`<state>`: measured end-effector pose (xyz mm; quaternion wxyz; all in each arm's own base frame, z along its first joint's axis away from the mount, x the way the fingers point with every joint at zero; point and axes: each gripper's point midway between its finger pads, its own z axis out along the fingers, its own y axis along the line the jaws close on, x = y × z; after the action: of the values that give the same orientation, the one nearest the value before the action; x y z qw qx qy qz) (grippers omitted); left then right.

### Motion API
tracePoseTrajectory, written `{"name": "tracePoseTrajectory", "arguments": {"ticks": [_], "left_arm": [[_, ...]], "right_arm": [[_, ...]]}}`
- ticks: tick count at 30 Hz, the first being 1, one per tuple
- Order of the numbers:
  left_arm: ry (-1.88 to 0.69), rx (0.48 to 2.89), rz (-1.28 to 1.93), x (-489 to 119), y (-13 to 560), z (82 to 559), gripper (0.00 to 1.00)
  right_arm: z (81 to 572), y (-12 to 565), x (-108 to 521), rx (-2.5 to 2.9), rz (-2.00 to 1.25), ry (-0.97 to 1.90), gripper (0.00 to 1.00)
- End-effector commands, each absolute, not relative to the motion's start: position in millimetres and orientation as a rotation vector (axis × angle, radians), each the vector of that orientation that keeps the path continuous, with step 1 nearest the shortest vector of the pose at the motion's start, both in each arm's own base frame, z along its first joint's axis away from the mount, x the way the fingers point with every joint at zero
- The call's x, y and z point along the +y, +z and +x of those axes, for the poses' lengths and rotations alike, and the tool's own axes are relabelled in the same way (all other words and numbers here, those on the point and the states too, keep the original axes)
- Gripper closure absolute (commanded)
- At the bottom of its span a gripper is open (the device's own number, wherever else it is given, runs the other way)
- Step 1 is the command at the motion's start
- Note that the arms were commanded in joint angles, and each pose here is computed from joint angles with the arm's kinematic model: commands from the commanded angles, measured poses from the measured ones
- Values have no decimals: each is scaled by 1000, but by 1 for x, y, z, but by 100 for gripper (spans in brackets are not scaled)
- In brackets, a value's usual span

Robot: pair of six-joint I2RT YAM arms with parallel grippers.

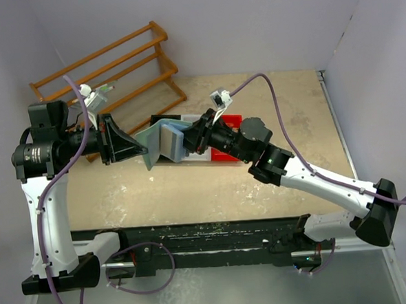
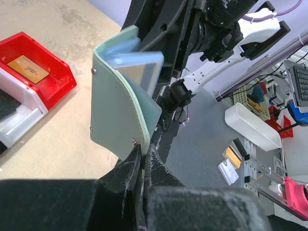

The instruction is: Take the credit cards out of the card holder

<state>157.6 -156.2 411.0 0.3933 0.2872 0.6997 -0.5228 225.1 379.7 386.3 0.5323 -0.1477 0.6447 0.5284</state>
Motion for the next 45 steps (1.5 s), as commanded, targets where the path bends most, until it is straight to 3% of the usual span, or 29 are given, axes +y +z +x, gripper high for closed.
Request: {"name": "tracePoseTrajectory", "arguments": {"ticks": [1,4,6,10,14,17,26,36,43,45], "left_arm": [[-1364,1717,770,-160,424,146,100],[-1349,1723,767,-160,423,148,100],[-1328,1733,761,-159,422,150,97],[-1194,1794,726,-151,409,167,60],[-1019,1869,651,-137,389,189,47],[-916,1916,589,-126,380,203,44],[-786,1908,544,-115,388,209,49],[-1130,1819,717,-147,399,169,99],[-822,1959,545,-115,372,212,100],[-734,2020,486,-103,357,223,92]], "right_arm": [[189,426,388,1362,-493,1462,81],[188,425,389,1377,-508,1460,100],[188,427,386,1375,-498,1456,100],[194,439,378,1345,-445,1427,100],[189,443,380,1333,-465,1448,100],[188,444,380,1334,-467,1455,100],[189,432,380,1384,-489,1428,100],[182,416,386,1441,-538,1451,100],[186,421,382,1465,-519,1420,100],[188,421,382,1487,-511,1407,100]]}}
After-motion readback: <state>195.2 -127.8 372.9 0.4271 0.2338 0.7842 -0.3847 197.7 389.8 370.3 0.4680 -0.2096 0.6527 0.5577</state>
